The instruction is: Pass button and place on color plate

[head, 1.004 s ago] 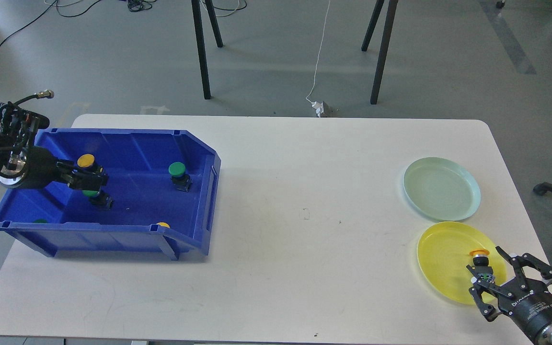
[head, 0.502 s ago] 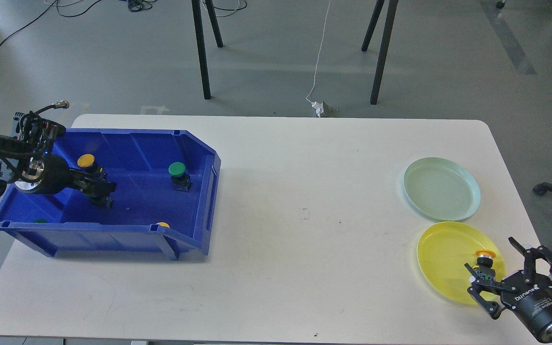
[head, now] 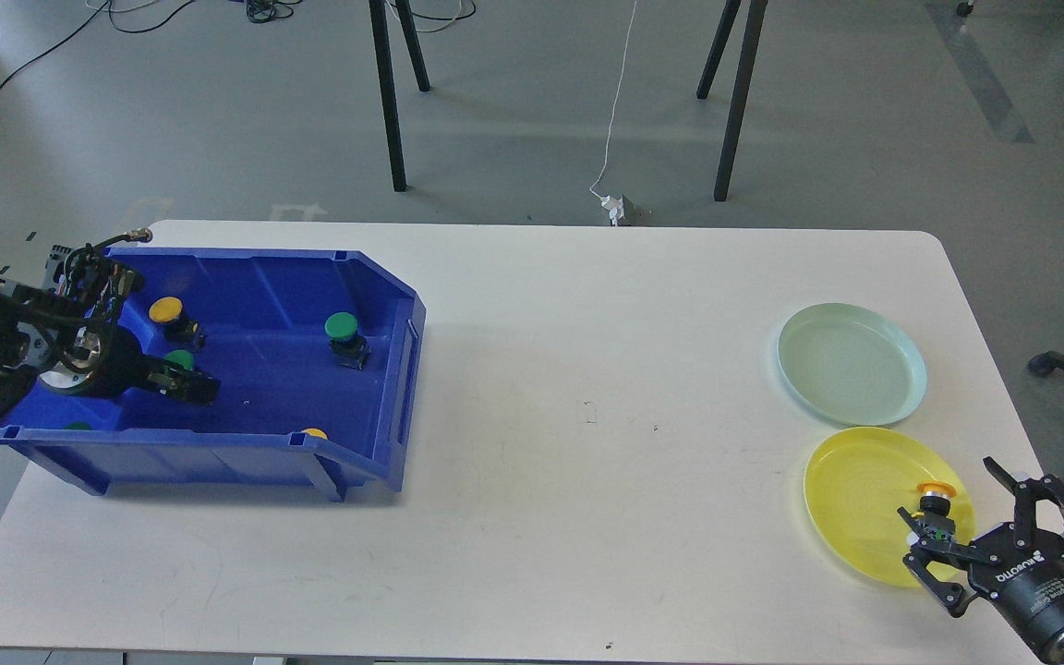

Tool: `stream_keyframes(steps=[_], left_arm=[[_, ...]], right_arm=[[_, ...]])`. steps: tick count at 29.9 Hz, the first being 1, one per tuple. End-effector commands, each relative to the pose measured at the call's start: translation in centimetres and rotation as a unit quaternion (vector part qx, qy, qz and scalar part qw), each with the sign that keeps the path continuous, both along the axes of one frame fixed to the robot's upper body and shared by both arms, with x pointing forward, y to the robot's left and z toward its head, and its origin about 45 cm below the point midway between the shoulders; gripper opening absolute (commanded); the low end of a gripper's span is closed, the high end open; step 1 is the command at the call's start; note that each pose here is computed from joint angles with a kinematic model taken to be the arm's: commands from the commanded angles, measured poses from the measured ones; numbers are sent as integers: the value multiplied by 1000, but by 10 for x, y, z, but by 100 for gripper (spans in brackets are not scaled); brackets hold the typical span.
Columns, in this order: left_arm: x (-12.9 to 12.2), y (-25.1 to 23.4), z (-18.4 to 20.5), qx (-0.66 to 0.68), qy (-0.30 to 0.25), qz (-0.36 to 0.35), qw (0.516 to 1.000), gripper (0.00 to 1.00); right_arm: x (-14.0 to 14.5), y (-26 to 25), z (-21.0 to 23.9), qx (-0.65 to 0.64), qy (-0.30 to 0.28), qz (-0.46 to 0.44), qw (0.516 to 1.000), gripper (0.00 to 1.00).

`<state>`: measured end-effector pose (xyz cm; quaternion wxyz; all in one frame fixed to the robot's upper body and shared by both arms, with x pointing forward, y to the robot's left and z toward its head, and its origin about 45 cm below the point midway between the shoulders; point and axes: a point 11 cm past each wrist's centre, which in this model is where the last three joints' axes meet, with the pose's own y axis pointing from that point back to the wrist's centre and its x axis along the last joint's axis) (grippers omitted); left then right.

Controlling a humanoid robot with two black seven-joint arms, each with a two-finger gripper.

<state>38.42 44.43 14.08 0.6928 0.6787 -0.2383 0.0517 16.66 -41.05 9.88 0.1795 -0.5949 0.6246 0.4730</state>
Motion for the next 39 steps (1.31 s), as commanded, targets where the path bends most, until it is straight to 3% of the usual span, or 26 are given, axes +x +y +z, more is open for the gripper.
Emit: stream_keyframes(steps=[1,11,14,17,19,20,28,34,39], left_arm=[[2,-1,1,-1,-6,-3,1000,82],[5,-4,4,-15,-15,6,1000,79],[5,-2,3,-13,-20,4,1000,50],[6,-1,3,-10,-29,-3,1000,41],[5,1,3,-8,-30,-3,1000,3],[6,1,4,-9,-32,-3,999,1],[9,-3,11,-18,-35,-5,999,0],[8,2,74,-103,-74,21,992,0],[0,-30,126,-266,-116,43,956,0]], right_arm=[[-1,0,0,3,-1,0,1000,99],[-5,0,-2,4,3,-1,1000,99],[-6,0,-2,4,4,-1,1000,99],[-6,-1,-2,3,3,-1,1000,99],[-6,-1,-2,3,4,-2,1000,99],[-7,-1,-2,3,4,-2,1000,99],[-13,-2,-5,3,11,-5,1000,99],[-7,-9,5,-11,-4,-1,1000,99],[23,-21,43,-55,-69,19,996,99]])
